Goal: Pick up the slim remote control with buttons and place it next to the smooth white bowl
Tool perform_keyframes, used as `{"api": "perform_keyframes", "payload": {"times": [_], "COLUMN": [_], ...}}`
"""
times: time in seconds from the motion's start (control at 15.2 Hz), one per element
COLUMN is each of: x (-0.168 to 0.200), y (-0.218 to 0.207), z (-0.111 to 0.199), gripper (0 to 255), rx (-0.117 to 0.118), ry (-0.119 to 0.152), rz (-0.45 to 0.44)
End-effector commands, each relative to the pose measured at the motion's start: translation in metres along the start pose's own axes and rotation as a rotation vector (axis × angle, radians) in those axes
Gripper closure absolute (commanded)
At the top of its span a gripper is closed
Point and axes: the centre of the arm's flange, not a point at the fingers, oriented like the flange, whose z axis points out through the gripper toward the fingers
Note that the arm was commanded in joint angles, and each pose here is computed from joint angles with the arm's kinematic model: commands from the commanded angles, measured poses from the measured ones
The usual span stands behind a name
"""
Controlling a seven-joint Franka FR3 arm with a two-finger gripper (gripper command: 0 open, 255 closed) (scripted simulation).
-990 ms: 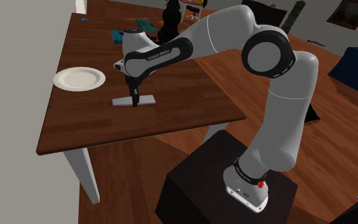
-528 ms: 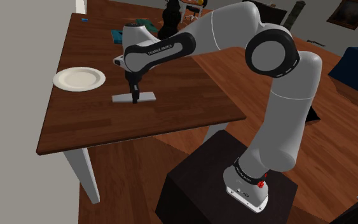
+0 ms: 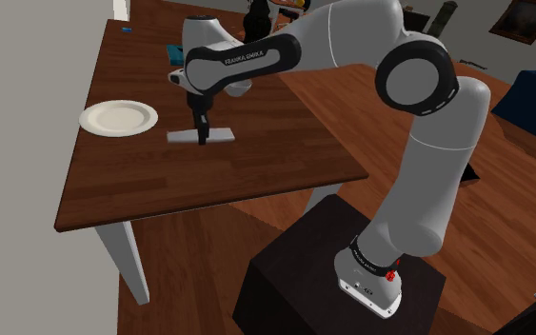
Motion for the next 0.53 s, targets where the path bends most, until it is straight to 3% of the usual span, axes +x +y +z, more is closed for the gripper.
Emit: {"api": "perform_keyframes", "payload": {"times": [0.0, 0.46], "x": [-0.001, -0.001], "y": [0.000, 0.000], "z": [-0.010, -0.047], "gripper": [255, 255], "rx": [0.000, 0.000], "ry": [0.000, 0.000], "rz": [0.000, 0.000]}}
